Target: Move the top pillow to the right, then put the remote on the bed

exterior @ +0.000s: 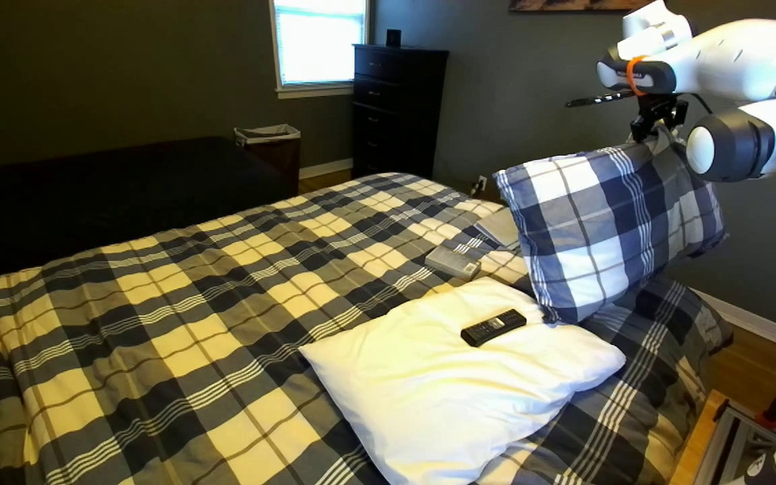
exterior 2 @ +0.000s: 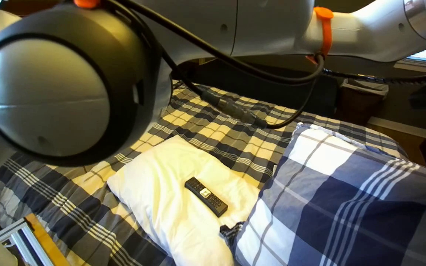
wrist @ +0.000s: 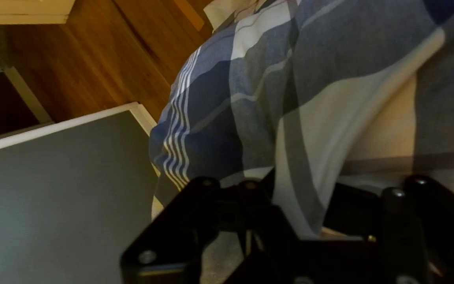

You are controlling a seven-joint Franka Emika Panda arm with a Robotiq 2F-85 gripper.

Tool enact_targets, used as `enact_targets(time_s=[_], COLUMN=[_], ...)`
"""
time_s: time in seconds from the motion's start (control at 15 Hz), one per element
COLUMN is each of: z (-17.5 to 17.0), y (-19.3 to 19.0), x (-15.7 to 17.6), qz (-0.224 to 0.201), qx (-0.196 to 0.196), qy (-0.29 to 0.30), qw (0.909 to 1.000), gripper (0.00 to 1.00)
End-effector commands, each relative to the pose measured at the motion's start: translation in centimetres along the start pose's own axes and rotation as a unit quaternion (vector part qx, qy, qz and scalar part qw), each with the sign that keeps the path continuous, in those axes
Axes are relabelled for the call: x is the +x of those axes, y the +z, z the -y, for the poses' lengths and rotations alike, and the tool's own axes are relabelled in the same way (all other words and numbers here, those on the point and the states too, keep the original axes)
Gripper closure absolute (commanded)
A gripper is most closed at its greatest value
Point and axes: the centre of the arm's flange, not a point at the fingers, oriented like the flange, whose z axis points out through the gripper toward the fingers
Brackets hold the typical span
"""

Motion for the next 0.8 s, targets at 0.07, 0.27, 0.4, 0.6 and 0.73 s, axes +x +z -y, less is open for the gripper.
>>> enact_targets(time_s=[0.07, 0.27, 0.4, 0.6, 0.73], z=[-0.9, 1.1, 2.6, 4.4, 5.2], y=[-1.1, -0.2, 0.4, 1.0, 0.8], x=[2.5, 2.5, 2.9, 3.4, 3.6], qz=[-0.01, -0.003, -0.003, 0.003, 0.001], qx=[-0.025, -0.023, -0.023, -0.012, -0.003], qy=[-0.019, -0.042, -0.049, -0.043, -0.039], qw=[0.9995, 0.9989, 0.9985, 0.999, 0.9992], gripper=[1.0, 1.0, 1.0, 1.0, 0.96])
